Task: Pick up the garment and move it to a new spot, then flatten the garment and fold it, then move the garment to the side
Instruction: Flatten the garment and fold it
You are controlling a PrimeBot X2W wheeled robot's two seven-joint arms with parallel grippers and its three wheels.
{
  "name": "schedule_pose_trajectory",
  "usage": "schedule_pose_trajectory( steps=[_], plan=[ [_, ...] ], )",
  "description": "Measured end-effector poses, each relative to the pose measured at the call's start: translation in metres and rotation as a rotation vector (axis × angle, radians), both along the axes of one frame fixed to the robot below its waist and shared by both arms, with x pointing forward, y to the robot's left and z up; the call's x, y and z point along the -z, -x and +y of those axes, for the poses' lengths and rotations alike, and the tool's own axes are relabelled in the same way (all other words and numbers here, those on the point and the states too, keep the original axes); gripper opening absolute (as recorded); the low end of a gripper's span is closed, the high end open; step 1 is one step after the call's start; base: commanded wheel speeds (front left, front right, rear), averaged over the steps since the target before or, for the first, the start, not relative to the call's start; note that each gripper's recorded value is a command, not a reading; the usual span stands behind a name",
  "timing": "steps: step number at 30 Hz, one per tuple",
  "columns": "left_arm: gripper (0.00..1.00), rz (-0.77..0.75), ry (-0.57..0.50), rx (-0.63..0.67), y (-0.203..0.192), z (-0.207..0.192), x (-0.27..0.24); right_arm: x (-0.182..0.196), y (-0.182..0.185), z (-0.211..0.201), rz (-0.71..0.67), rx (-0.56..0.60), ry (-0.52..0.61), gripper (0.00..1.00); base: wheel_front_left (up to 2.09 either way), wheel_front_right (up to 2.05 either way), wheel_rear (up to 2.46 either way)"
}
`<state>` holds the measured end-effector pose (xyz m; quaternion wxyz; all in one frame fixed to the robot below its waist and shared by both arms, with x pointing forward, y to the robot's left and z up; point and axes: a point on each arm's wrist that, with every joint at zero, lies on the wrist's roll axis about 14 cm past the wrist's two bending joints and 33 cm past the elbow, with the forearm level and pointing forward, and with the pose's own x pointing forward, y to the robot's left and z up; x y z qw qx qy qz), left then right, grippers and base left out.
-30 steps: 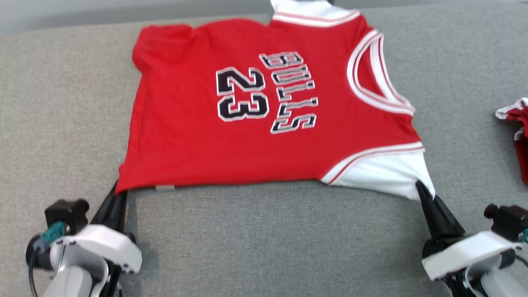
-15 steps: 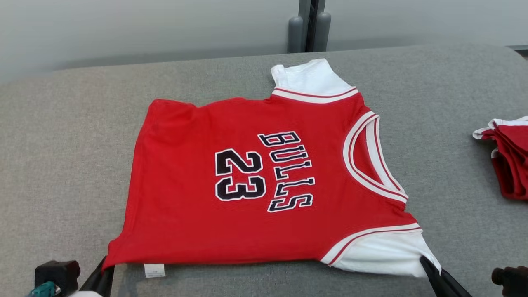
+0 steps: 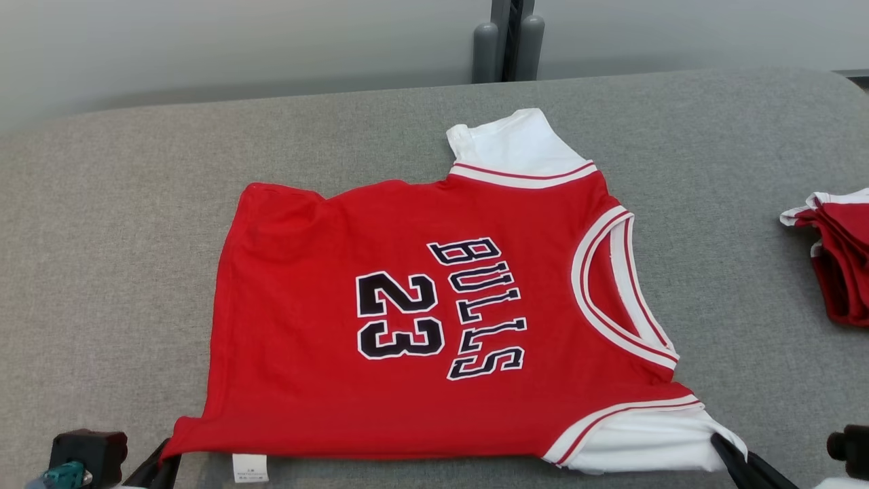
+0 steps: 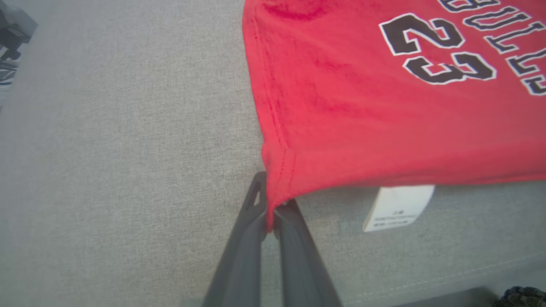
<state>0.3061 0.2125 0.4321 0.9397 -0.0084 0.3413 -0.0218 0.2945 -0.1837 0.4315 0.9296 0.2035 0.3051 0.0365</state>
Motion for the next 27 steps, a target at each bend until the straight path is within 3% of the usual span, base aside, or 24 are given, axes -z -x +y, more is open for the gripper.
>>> schedule_pose_trajectory(
  steps=[14,22,23,24,25,26,27],
  plan=[
    [0.0,0.201,0.025,0.124,-0.045,-0.009,0.038,0.005,-0.097,0.016,0.075,-0.202,0.063,0.0,0.0,0.0,0.0],
    [0.0,0.242,0.039,0.129,-0.064,-0.009,0.06,0.029,-0.126,0.031,0.114,-0.256,0.051,0.0,0.0,0.0,0.0],
    [0.21,0.245,0.044,0.127,-0.066,-0.01,0.063,0.032,-0.127,0.032,0.119,-0.26,0.049,0.0,0.0,0.0,0.0],
    [0.71,0.24,0.047,0.129,-0.068,-0.01,0.064,0.035,-0.129,0.033,0.121,-0.258,0.043,0.0,0.0,0.0,0.0],
    [1.0,0.23,0.047,0.128,-0.071,-0.01,0.064,0.037,-0.13,0.035,0.12,-0.255,0.031,0.07,0.0,0.0,0.0],
    [1.0,0.212,0.051,0.123,-0.075,-0.011,0.064,0.038,-0.131,0.036,0.115,-0.252,0.019,0.58,0.0,0.0,0.0],
    [1.0,0.183,0.064,0.106,-0.081,-0.012,0.062,0.036,-0.133,0.038,0.099,-0.241,-0.005,1.0,0.0,0.0,0.0]
  ],
)
